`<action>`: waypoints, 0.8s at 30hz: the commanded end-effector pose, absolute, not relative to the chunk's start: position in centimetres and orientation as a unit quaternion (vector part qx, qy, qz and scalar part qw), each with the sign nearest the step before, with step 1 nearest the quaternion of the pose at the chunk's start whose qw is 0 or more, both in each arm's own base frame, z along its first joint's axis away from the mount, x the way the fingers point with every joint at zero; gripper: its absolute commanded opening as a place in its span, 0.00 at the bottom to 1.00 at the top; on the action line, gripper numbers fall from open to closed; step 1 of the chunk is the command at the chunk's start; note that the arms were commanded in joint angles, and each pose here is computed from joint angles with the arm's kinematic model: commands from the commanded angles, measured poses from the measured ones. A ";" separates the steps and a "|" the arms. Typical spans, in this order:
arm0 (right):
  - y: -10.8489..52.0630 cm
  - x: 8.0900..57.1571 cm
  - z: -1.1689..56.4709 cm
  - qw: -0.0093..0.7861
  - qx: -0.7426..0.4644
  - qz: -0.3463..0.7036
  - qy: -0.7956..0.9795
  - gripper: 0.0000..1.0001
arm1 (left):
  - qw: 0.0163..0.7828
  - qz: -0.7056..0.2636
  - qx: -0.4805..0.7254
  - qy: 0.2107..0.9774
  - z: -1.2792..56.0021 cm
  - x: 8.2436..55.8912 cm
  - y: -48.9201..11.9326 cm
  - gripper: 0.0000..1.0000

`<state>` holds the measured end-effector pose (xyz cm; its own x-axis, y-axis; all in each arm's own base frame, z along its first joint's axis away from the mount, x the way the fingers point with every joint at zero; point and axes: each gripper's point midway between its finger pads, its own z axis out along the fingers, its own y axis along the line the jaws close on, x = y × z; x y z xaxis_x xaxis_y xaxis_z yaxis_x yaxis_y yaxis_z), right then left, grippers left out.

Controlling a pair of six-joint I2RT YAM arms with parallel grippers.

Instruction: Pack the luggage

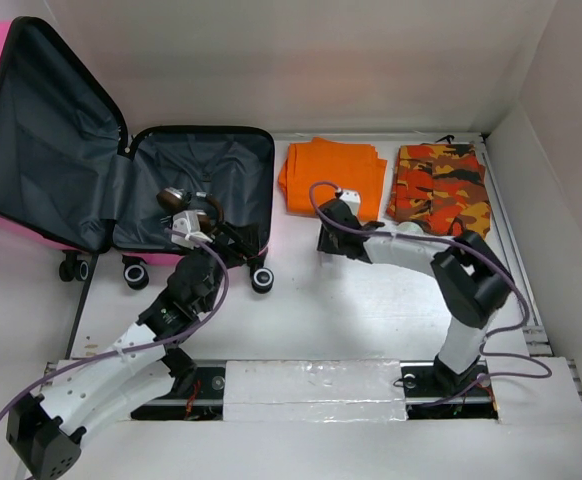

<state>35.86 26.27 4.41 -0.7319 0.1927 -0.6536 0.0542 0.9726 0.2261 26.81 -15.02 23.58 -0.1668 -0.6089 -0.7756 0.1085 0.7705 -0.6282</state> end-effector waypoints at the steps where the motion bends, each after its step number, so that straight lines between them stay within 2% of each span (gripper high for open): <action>1: 28.7 37.3 13.5 0.438 0.018 0.179 0.881 0.00 | 0.640 -0.318 -0.171 0.679 26.3 26.6 -15.3 0.91; 8: 37.8 34.5 25.5 0.457 -0.165 0.398 0.778 0.04 | 0.634 -0.436 -0.140 0.624 32.8 23.1 -16.4 0.91; 10: 40.0 34.4 25.3 0.441 -0.188 0.422 0.769 0.06 | 0.643 -0.457 -0.147 0.598 34.5 21.8 -15.2 0.90; 11: 41.3 34.7 27.1 0.450 -0.196 0.436 0.755 0.06 | 0.645 -0.460 -0.147 0.593 34.8 21.4 -14.9 0.90; 13: 43.4 35.7 25.0 0.429 -0.199 0.439 0.764 0.06 | 0.654 -0.463 -0.157 0.577 35.8 20.7 -13.8 0.90; 15: 46.1 35.8 26.3 0.432 -0.204 0.461 0.747 0.07 | 0.653 -0.451 -0.164 0.586 35.1 20.9 -13.5 0.90; 16: 47.1 36.7 24.4 0.419 -0.194 0.463 0.757 0.07 | 0.655 -0.445 -0.171 0.586 35.3 21.0 -13.2 0.90; 18: 49.1 37.3 25.3 0.419 -0.190 0.485 0.744 0.09 | 0.651 -0.435 -0.173 0.597 34.8 21.3 -13.2 0.90; 19: 49.9 38.0 23.6 0.408 -0.184 0.483 0.753 0.11 | 0.651 -0.435 -0.173 0.597 34.8 21.3 -13.2 0.90; 21: 50.7 38.5 24.1 0.404 -0.175 0.498 0.747 0.19 | 0.650 -0.428 -0.176 0.602 34.7 21.5 -13.2 0.90; 22: 51.1 38.8 25.3 0.414 -0.173 0.507 0.736 0.33 | 0.649 -0.425 -0.176 0.606 34.4 21.7 -13.3 0.90; 24: 51.4 38.6 26.3 0.413 -0.172 0.522 0.726 0.53 | 0.647 -0.423 -0.175 0.610 34.2 21.9 -13.5 0.90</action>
<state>38.32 49.92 17.02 -0.6818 0.0495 -0.7299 -0.5959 0.5411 0.5933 21.84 -13.61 33.05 -0.1125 -0.7524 -0.6490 0.3328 0.5869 -0.7381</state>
